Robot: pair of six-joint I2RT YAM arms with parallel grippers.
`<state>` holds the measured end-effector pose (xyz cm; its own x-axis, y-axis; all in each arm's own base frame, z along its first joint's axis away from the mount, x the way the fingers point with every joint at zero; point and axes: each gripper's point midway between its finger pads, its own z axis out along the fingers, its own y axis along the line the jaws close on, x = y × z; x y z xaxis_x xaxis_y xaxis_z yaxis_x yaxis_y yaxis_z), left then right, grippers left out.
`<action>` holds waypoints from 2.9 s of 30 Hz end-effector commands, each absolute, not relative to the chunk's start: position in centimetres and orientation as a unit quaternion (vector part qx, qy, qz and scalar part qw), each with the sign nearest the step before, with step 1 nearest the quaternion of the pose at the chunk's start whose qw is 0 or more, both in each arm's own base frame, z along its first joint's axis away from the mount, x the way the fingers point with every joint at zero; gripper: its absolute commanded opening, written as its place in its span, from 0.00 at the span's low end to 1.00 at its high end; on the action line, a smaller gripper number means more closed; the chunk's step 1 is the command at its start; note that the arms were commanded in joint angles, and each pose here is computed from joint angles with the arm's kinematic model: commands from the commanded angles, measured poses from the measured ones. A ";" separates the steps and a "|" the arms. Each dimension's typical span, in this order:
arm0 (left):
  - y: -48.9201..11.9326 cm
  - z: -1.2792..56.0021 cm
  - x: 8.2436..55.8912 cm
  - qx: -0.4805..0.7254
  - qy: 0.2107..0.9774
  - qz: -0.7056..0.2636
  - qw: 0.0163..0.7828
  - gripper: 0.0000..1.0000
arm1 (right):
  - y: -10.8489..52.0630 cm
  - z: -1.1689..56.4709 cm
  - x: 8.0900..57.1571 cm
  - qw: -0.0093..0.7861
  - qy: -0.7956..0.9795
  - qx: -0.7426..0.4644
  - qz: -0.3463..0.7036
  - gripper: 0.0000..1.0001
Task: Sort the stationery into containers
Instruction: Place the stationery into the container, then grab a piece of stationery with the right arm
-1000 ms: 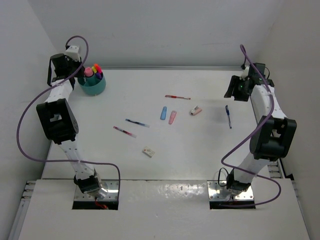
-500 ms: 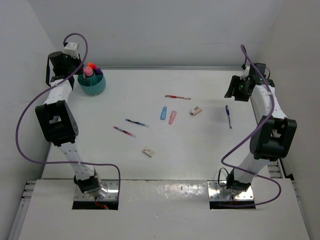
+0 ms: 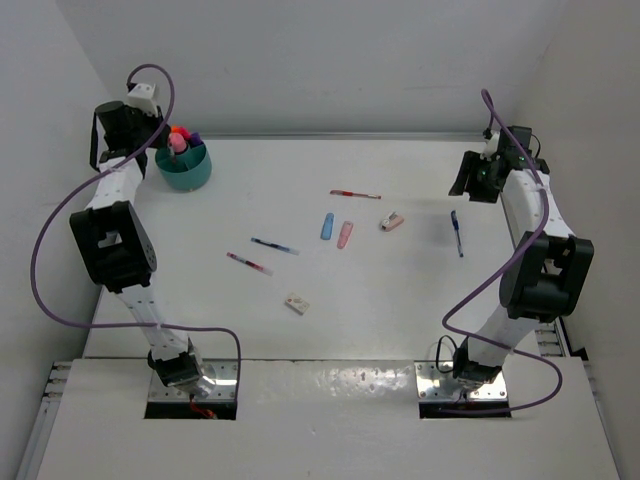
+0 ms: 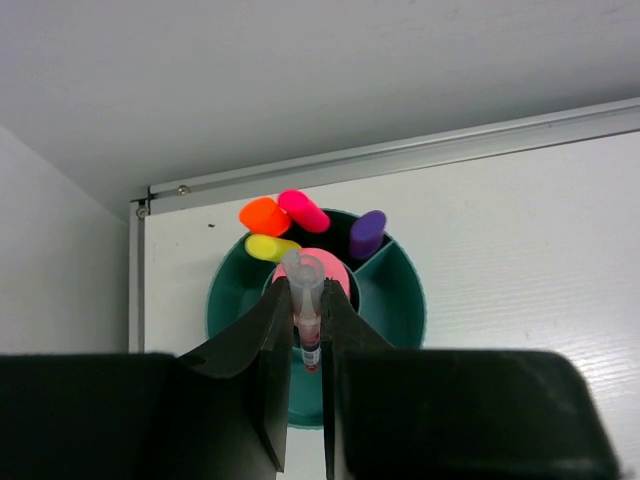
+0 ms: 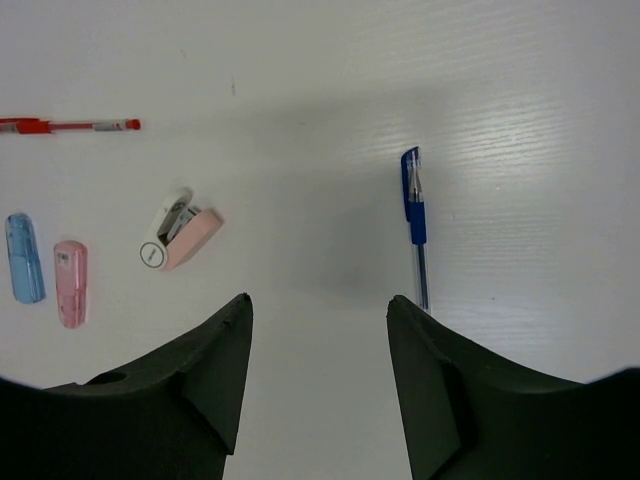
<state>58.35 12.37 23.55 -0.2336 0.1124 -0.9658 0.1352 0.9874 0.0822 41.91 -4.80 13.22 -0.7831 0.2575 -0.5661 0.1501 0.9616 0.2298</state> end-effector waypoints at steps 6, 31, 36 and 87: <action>8.4 34.0 55.5 0.139 0.721 -0.056 0.676 0.00 | -5.2 13.9 42.3 0.322 0.938 0.099 0.081 0.56; 6.9 24.5 61.9 0.121 0.782 -0.039 0.610 0.00 | -5.7 13.3 42.6 0.315 0.942 0.093 0.072 0.55; 7.3 23.9 62.1 0.119 0.786 -0.032 0.606 0.02 | -5.9 13.0 42.5 0.311 0.944 0.089 0.069 0.55; -1.9 35.3 54.8 0.158 0.748 -0.109 0.636 0.77 | -7.8 -2.4 39.1 0.108 0.994 0.013 0.009 0.10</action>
<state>55.89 -0.64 32.53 -0.1998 0.1075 -0.9739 0.3432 0.9387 0.0332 38.99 -7.51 -1.30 -0.9700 0.0812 -0.2291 0.0737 0.9964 0.0415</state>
